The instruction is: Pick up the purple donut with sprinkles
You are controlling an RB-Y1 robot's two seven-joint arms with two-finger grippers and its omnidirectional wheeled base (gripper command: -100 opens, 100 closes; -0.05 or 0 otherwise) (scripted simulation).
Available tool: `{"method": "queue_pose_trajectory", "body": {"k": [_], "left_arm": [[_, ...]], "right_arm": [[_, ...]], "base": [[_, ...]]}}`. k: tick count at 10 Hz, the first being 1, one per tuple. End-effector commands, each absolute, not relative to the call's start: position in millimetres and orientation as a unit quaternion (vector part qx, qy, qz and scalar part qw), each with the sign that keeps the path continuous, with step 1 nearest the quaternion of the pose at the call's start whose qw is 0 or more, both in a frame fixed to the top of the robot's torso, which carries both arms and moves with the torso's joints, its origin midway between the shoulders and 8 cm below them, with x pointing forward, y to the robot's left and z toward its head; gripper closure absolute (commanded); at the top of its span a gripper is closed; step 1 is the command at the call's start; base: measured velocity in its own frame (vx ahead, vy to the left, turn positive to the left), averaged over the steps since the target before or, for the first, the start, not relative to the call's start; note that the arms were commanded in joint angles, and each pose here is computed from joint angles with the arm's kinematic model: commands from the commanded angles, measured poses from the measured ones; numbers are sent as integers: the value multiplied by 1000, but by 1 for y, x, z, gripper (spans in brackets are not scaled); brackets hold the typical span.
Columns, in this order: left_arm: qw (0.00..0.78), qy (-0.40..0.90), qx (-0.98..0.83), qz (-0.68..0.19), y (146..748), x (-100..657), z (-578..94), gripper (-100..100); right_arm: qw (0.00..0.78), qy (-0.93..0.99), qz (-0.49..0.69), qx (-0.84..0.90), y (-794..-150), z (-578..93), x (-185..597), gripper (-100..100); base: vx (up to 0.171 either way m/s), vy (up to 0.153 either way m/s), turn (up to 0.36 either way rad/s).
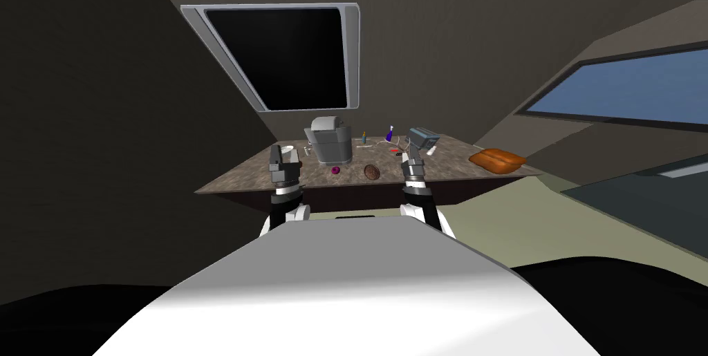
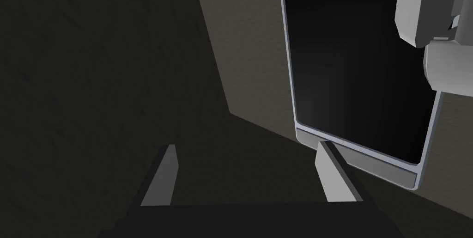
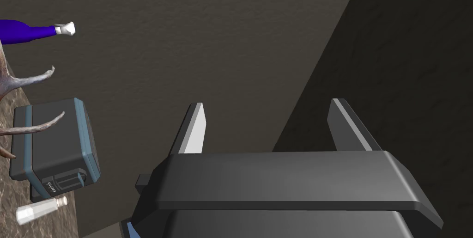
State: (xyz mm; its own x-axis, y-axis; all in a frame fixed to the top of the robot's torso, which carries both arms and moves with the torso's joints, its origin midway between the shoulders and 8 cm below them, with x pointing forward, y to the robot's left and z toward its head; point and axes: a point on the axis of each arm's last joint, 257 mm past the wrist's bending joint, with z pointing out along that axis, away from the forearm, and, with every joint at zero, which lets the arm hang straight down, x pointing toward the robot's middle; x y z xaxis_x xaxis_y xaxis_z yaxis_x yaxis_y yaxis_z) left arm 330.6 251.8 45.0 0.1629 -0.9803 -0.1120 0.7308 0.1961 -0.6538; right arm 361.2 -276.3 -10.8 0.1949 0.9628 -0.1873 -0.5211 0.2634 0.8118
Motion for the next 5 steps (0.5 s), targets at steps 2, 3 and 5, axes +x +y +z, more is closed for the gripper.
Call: {"method": "queue_pose_trajectory", "body": {"k": [2, 3, 5], "left_arm": [[704, 293, -247, -597, 250, 348, 34, -100], [696, 303, -253, -601, 250, 356, 30, -100], [677, 321, -265, -607, 250, 372, 23, -100]], "right_arm": [[709, 359, 523, 308, -276, -11, 361, 0], [709, 359, 523, 308, -276, -11, 361, 0], [709, 359, 523, 308, -276, -11, 361, 0]], "base": [[-21, -8, -35], [-36, -6, -32], [-40, -3, -33]]}}
